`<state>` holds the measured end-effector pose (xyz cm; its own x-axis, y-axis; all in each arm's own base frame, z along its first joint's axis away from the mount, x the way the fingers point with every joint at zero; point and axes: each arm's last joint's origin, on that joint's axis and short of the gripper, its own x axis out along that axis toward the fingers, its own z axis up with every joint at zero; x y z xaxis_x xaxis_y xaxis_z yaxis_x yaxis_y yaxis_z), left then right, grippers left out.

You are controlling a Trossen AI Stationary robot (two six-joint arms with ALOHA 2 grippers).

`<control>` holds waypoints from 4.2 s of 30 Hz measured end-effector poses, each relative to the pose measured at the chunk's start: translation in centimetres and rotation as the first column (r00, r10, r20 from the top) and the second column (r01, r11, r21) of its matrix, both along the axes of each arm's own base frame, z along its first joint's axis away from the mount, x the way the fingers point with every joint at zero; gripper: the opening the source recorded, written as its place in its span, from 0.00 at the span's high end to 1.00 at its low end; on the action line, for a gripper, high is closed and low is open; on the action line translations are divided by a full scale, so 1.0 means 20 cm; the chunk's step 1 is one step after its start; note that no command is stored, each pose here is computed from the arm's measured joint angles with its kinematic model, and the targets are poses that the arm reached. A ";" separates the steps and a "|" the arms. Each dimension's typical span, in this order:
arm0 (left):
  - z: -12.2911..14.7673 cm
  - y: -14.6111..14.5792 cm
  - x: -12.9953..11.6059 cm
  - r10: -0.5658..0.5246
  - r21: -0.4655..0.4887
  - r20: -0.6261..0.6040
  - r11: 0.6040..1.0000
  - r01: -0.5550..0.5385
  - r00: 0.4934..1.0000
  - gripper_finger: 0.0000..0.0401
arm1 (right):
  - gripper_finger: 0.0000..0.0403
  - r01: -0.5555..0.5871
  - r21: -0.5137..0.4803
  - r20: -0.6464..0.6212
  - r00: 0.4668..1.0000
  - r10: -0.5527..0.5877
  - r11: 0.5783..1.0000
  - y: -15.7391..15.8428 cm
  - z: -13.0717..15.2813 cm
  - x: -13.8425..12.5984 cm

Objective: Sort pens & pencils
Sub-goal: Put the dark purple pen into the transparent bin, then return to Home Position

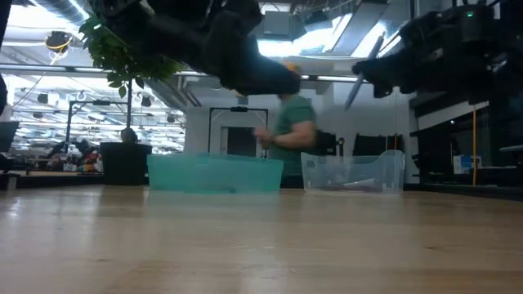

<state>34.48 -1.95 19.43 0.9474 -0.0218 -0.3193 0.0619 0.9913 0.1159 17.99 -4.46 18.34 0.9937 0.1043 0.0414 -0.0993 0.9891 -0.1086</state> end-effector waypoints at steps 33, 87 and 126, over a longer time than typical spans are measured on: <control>-0.05 -0.07 -0.59 -0.029 -0.035 0.205 0.999 0.037 0.978 0.71 | 0.90 0.562 -0.045 -0.091 0.821 -0.564 0.826 -0.04 0.02 -0.17; -0.06 -0.10 -0.60 -0.048 -0.082 0.195 0.995 0.065 0.980 0.71 | 0.90 0.453 -0.162 -0.921 0.249 -0.299 0.877 -0.60 0.10 0.26; 0.00 -0.10 -0.62 -0.051 -0.085 0.256 0.994 0.075 0.965 0.71 | 0.42 0.351 0.108 -0.822 0.558 -0.115 0.930 -0.57 0.27 0.29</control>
<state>22.15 -4.02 19.36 0.9928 -0.1022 -0.0629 0.1050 0.9935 0.0429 23.73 -15.94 23.76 0.6226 -0.0321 -0.7819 0.2099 0.9694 0.1274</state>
